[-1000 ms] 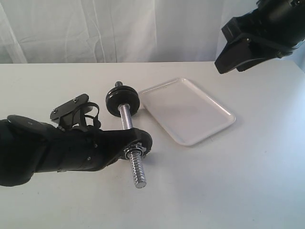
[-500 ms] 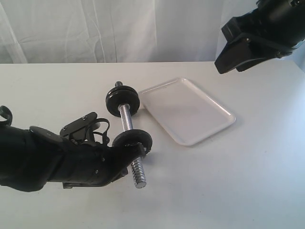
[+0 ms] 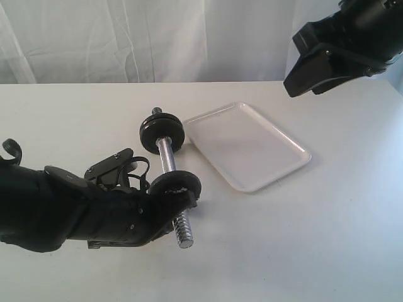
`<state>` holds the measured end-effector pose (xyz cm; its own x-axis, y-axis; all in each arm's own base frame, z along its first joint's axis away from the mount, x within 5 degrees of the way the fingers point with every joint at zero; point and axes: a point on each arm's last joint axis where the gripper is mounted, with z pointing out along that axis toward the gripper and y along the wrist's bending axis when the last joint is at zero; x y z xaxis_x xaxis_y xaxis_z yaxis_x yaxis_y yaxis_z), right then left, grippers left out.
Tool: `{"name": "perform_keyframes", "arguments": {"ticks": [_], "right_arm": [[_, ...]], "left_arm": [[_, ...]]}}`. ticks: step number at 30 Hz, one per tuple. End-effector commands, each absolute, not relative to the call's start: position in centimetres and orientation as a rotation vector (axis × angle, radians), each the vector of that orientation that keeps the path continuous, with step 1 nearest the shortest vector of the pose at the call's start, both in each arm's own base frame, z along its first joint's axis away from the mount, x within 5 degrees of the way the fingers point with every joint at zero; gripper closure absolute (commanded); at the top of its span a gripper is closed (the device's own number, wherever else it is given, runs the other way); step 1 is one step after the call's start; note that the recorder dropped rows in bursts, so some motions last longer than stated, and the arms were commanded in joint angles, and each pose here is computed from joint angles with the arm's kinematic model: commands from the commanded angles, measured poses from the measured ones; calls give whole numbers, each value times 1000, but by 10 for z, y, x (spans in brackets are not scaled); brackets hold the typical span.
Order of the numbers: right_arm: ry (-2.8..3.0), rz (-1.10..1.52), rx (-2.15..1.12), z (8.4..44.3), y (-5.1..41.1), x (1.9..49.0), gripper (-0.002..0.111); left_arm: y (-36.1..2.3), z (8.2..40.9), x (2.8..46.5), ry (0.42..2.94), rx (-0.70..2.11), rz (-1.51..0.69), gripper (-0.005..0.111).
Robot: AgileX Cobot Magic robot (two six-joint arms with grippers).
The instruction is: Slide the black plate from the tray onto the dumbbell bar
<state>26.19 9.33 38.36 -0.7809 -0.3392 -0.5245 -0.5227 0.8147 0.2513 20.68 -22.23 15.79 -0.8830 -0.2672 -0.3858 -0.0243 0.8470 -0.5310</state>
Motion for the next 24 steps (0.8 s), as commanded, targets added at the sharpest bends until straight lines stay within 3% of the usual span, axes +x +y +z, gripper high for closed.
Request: {"name": "perform_keyframes", "arguments": {"ticks": [1, 24], "right_arm": [[2534, 541, -624, 384, 91, 260, 67], [2534, 541, -624, 384, 91, 260, 67]], "left_arm": [[-225, 160, 205, 2572, -209, -753, 107], [-235, 167, 211, 2548, -144, -790, 107]]}}
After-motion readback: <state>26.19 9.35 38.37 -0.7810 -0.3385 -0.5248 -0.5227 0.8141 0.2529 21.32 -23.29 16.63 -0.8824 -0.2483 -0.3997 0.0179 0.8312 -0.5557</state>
